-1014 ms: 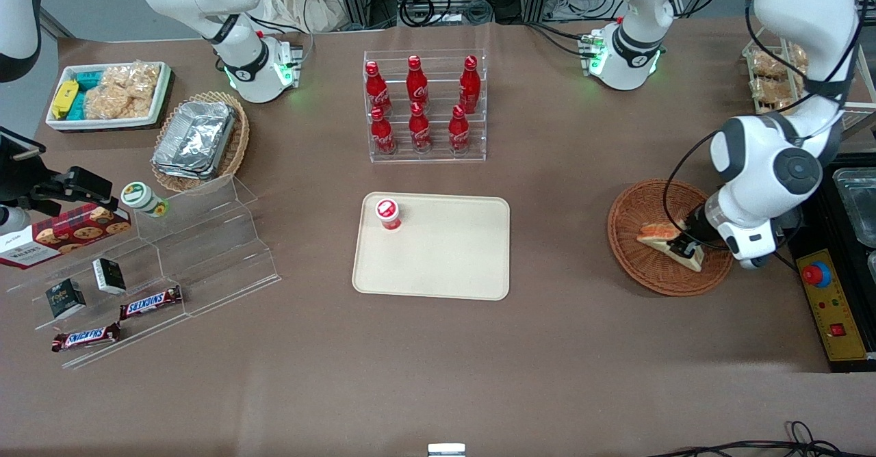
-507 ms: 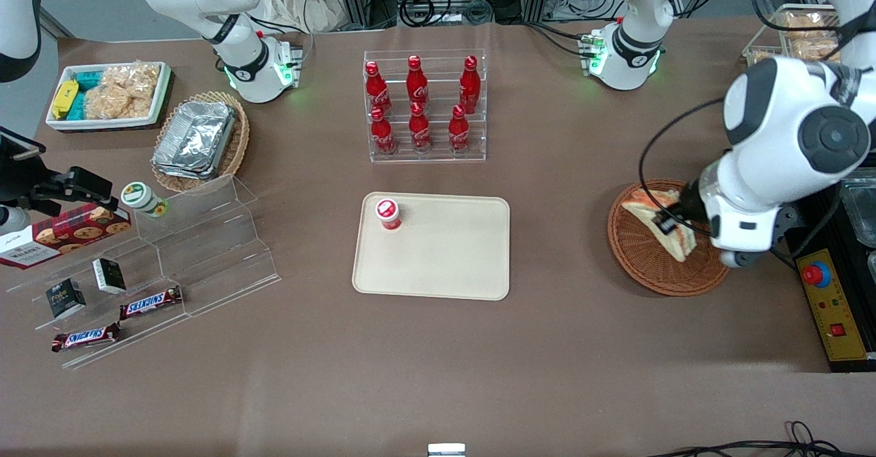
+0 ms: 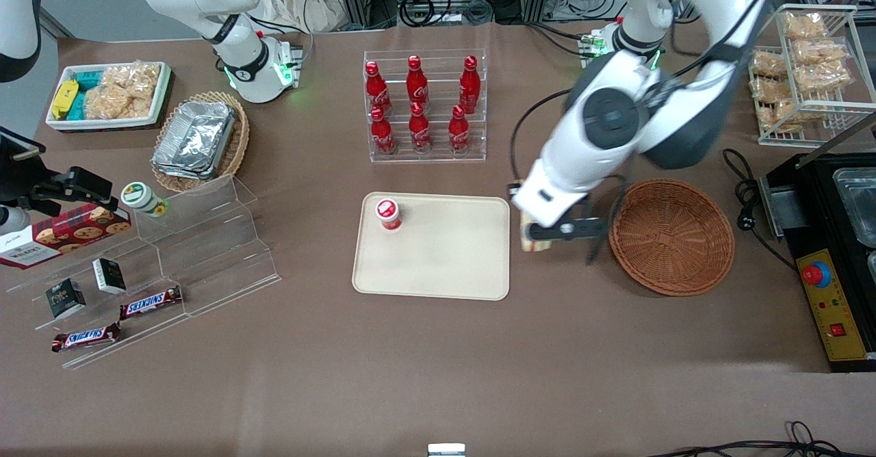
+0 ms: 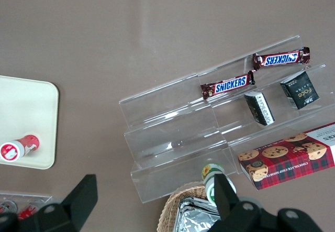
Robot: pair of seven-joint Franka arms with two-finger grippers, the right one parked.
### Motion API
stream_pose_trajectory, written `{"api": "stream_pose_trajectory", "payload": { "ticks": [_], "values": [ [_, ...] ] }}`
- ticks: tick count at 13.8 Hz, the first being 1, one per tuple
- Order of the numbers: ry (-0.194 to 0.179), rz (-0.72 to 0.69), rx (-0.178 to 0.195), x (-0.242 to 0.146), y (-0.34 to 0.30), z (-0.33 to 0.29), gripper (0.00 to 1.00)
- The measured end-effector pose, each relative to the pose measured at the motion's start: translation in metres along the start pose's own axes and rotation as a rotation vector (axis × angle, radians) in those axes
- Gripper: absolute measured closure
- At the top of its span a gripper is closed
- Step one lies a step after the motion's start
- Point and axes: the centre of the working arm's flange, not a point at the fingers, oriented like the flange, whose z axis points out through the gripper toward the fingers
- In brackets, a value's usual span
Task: Place sandwich from basket to tray
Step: 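Carry the held sandwich with the left gripper over the cream tray, then lower the sandwich onto the tray and open the left gripper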
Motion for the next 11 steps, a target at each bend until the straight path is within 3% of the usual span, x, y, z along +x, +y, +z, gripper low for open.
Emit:
{"api": "stream_pose_trajectory", "payload": {
  "ticks": [4, 9, 11],
  "values": [
    [0.008, 0.044, 0.04, 0.008, 0.048, 0.106, 0.81],
    [0.025, 0.061, 0.039, 0.022, 0.053, 0.184, 0.83],
    [0.05, 0.072, 0.067, 0.026, 0.051, 0.194, 0.69]
  ]
}}
